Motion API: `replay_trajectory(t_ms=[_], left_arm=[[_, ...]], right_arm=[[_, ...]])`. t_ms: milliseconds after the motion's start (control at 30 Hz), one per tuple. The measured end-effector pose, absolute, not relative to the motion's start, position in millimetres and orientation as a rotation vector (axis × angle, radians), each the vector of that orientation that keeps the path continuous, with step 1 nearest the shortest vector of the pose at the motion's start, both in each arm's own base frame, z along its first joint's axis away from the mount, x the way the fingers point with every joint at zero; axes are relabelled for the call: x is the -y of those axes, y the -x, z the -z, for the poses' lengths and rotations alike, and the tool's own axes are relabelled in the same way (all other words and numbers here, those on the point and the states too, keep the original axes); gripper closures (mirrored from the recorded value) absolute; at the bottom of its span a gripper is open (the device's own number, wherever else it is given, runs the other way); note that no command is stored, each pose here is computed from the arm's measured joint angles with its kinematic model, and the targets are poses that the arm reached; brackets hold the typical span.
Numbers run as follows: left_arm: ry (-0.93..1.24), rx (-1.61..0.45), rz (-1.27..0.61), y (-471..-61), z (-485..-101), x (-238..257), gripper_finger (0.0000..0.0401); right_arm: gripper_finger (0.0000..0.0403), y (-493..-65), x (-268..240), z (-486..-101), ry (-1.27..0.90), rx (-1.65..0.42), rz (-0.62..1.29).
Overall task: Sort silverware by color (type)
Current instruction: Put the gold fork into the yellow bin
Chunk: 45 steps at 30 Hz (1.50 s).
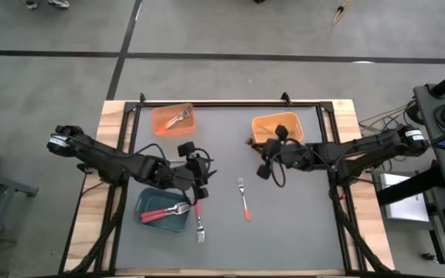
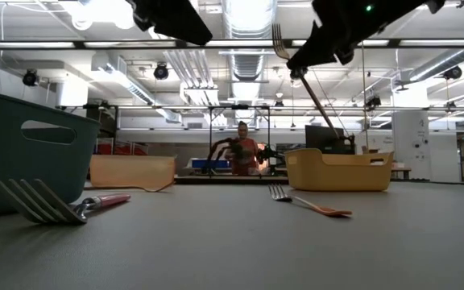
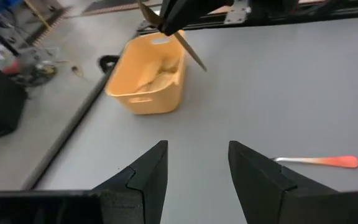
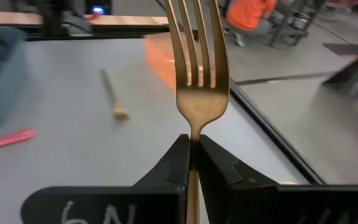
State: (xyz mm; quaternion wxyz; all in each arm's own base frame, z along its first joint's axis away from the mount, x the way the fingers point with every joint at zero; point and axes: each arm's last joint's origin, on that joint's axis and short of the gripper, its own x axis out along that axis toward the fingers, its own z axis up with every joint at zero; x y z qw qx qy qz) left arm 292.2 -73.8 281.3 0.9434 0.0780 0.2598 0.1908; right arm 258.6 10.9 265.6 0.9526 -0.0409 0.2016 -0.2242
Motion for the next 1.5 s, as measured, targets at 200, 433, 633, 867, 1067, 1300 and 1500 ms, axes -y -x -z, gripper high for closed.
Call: replay_trajectory(t_ms=[200,433,633,867,1067,1300,1500], left_arm=[[-0.144,-0.532,-0.364,-308.9,-262.5,84.2,0.0251],[-0.167,-0.529,-0.356,-323.7,-246.0,88.7,0.0251],[-0.233,-0.43,-0.328,-328.7,-258.2,89.9,0.0251],[-0.305,-0.306,-0.336,-336.6,-273.4,82.4,0.0251],[-0.276,-0.22,-0.376,-342.9,-282.9,66.6,0.0251],[-0.185,-0.188,-0.322,-348.9,-284.4,45.6,0.0251],[-0.164,-0.187,-0.31,-349.5,-284.1,42.9,0.0256]], right_arm=[[0.039,-257.2,-29.8,-266.4,0.118,-0.402,0.389],[0.039,-258.0,-33.1,-274.7,0.135,-0.376,0.404],[0.039,-265.0,-48.5,-303.5,0.183,-0.087,0.199],[0.039,-262.8,-50.8,-318.0,0.197,0.142,0.127],[0.039,-267.8,-47.6,-315.2,0.124,0.155,0.266],[0.039,-283.0,-50.1,-304.4,0.147,0.192,0.332],[0.039,-291.1,-49.6,-298.7,0.176,0.209,0.384]])
